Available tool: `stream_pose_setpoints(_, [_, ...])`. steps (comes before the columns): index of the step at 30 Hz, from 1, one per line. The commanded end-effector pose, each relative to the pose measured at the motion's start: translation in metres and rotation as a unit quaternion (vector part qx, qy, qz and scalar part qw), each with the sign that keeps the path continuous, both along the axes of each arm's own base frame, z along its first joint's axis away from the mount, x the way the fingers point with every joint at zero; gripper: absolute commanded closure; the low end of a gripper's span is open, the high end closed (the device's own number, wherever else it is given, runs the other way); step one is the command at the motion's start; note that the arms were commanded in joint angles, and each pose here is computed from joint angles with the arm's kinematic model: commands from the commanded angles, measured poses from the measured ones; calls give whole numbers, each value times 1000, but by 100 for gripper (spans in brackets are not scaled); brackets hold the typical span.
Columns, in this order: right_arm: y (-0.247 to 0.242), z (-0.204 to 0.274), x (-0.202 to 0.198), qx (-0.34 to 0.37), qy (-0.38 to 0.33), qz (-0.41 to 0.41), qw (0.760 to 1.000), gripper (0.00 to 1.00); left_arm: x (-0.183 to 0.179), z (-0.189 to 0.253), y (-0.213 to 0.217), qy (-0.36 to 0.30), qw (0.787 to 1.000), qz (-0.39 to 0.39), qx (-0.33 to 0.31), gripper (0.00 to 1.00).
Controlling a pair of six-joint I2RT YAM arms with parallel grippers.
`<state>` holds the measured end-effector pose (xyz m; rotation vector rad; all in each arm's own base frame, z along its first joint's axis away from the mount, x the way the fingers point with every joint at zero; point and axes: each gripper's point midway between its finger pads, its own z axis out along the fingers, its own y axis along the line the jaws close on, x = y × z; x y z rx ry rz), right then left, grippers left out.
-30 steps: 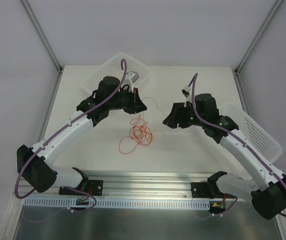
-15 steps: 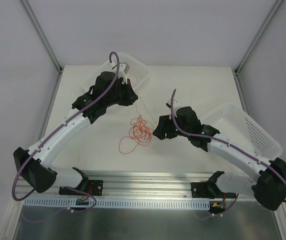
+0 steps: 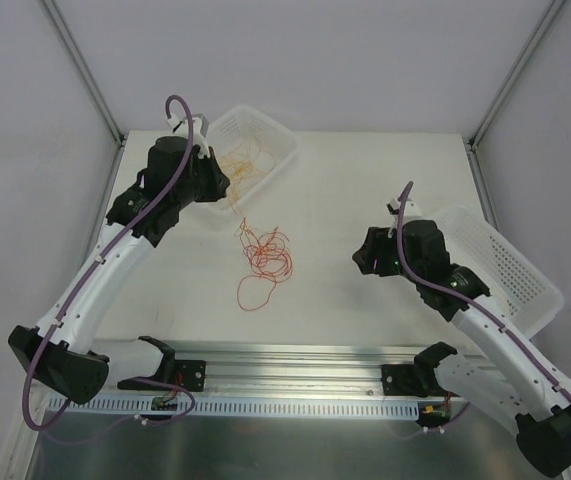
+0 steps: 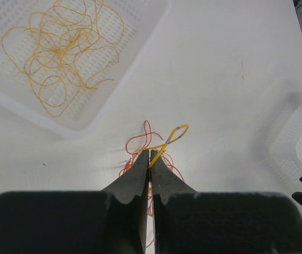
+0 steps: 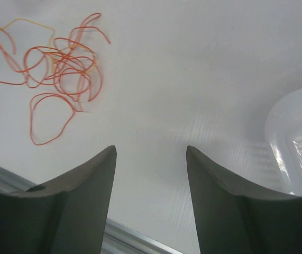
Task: Untangle the cables
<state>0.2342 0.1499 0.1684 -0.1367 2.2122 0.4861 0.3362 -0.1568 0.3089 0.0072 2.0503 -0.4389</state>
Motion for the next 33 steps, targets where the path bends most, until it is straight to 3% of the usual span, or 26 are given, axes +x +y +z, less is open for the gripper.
stream_pose_setpoints(1, [30,46,1,54,-54,79,994,41,-11,6,-19,18,998,-30,-46,100])
stream_pose_setpoints(8, [110,62,-10,117,-59,206,970,42,-12,9,-27,32,996,-21,-78,100])
stream_pose_setpoints(15, [180,66,-2,162,-75,265,947,44,-16,8,-44,46,994,-37,-92,100])
stream_pose_setpoints(23, [235,36,6,153,-51,303,939,45,-21,11,-52,48,993,-43,-101,100])
stream_pose_setpoints(33, [267,9,11,152,-33,323,934,48,-24,16,-53,45,992,-49,-108,100])
